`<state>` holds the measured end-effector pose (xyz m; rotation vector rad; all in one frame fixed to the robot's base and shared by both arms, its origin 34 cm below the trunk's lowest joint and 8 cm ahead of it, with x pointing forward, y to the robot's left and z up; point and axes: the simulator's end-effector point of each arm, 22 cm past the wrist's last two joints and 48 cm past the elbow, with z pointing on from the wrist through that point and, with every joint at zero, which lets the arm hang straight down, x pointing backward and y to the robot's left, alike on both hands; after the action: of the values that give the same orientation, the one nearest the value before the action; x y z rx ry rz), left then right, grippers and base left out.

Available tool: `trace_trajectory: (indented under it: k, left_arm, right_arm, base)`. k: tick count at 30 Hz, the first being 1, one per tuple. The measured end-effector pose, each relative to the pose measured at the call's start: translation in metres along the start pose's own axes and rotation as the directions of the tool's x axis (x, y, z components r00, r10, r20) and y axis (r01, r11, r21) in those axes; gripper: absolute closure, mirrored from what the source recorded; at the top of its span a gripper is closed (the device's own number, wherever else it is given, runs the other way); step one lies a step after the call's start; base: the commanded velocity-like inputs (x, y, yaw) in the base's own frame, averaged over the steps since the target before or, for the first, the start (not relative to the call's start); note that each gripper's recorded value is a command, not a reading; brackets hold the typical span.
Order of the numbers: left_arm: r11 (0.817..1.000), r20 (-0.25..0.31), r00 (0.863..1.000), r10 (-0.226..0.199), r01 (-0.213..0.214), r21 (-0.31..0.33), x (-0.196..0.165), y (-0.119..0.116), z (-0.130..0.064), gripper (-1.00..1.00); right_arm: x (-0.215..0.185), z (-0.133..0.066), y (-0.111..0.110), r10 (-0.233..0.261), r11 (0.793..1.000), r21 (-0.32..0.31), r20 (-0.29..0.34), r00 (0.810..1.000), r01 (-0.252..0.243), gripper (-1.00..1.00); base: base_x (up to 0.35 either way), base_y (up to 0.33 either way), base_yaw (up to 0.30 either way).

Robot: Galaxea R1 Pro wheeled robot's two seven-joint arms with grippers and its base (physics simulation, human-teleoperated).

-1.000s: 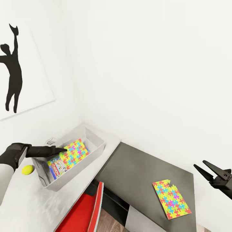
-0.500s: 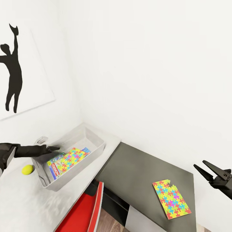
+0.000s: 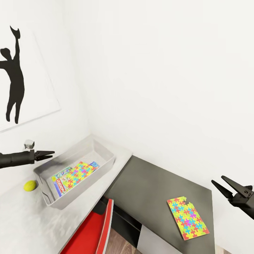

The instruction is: Put all the toys in the child's room - the three board games (two on the bed and one on the table), the two jigsaw puzzles on the table, and the tennis ball on the table - inside the toy box on the table in the child's room.

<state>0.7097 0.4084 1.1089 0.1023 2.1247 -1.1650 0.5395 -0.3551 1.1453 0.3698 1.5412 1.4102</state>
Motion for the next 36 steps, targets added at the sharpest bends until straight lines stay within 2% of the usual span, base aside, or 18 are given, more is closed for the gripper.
trace_trajectory:
  k: [5,7,11,28,36]
  left_arm:
    - [1.000,0.011,1.000,0.000,0.000,-0.027,-0.004,0.006,-0.017,-1.00]
    - [0.998,0.024,1.000,0.002,-0.001,-0.057,-0.009,0.011,-0.036,-1.00]
    - [0.997,0.034,0.999,0.006,-0.003,-0.081,-0.011,0.015,-0.052,-1.00]
    - [0.997,0.042,0.999,0.016,-0.012,-0.081,-0.014,0.010,-0.057,-1.00]
    - [0.997,0.047,0.999,0.021,-0.017,-0.079,-0.016,0.006,-0.059,-1.00]
  right_arm:
    - [0.000,0.000,0.000,-0.001,1.000,0.000,0.000,1.000,0.001,-1.00]
    - [-0.001,-0.001,0.001,-0.003,1.000,-0.001,0.000,1.000,0.003,-1.00]
    - [-0.002,-0.001,0.003,-0.006,1.000,-0.005,0.003,1.000,0.006,-1.00]
    - [-0.004,-0.001,0.009,-0.014,1.000,-0.017,0.007,1.000,0.014,-1.00]
    - [-0.004,-0.002,0.013,-0.018,1.000,-0.022,0.009,1.000,0.019,-1.00]
  base:
    - [0.000,0.000,0.000]
    - [0.000,0.000,0.000]
    - [-0.081,0.004,0.009]
    - [-0.299,0.023,0.038]
    - [-0.242,0.064,0.194]
